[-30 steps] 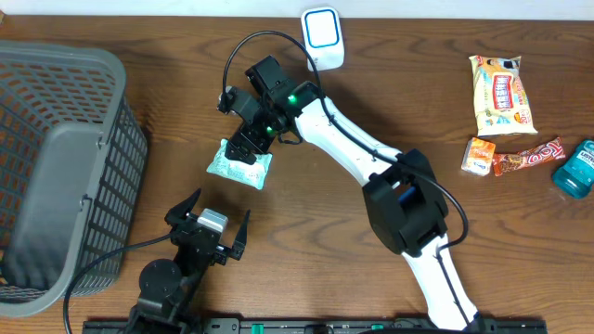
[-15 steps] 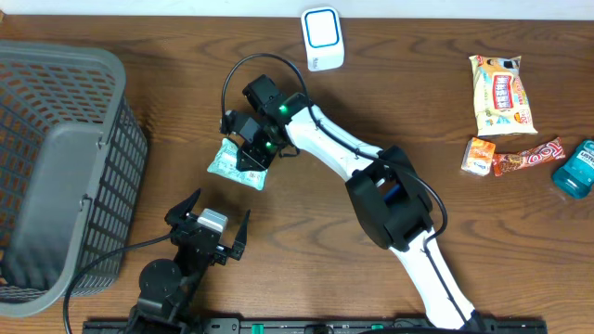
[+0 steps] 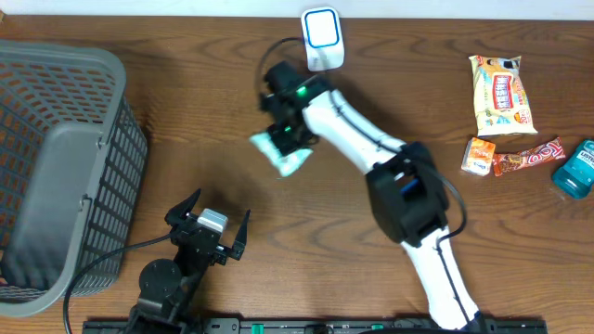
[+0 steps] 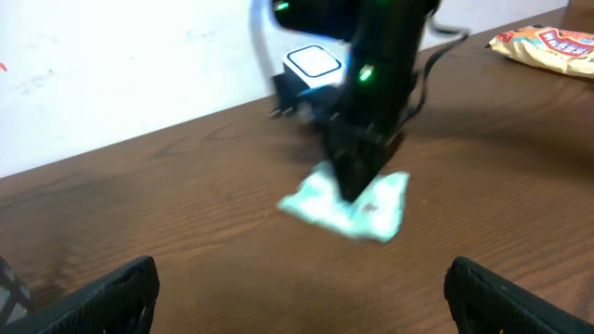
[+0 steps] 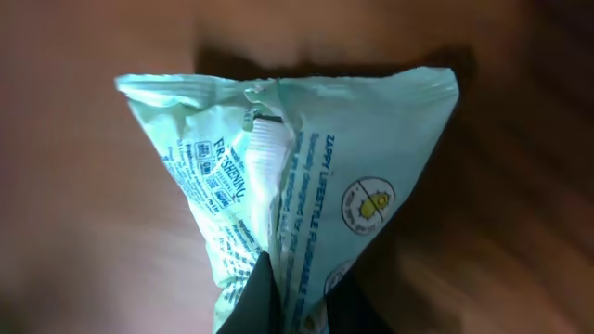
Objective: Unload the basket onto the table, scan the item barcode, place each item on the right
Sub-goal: 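Lift the mint packet and turn it with the right gripper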
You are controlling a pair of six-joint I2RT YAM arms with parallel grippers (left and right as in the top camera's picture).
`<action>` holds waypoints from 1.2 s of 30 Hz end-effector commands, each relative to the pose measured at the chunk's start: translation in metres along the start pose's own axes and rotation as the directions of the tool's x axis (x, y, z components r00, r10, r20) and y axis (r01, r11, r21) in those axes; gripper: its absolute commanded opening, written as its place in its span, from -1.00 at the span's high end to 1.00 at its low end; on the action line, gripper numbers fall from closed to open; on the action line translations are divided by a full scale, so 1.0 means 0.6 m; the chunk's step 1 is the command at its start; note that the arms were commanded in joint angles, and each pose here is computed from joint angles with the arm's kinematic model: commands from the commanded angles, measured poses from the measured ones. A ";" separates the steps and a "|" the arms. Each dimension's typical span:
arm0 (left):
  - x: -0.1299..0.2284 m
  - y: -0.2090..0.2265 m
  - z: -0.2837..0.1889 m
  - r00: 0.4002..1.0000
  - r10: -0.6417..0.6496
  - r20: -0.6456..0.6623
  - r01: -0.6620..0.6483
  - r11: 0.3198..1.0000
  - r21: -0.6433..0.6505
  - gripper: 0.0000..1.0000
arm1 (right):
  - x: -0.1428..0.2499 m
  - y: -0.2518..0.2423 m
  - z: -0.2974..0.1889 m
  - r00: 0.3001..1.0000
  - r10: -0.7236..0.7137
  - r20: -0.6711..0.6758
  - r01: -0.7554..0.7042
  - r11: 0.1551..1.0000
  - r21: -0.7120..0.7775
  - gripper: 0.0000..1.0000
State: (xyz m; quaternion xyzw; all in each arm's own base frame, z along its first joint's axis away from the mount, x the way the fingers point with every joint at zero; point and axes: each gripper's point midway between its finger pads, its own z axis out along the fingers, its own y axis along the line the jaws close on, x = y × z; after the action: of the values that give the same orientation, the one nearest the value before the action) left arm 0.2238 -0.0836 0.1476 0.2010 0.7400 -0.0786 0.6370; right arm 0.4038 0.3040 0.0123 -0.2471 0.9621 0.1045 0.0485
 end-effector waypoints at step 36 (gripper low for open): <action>0.021 -0.006 0.003 0.999 -0.016 -0.036 0.016 1.000 0.015 -0.96 | 0.000 -0.143 -0.136 0.990 -0.015 0.140 0.048 0.971 -0.236 -0.98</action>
State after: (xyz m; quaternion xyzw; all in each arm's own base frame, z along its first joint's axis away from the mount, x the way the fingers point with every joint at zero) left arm 0.2238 -0.0836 0.1476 0.2010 0.7400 -0.0786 0.6370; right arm 0.4527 0.1952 0.1067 -0.2079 0.9560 0.1686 0.1201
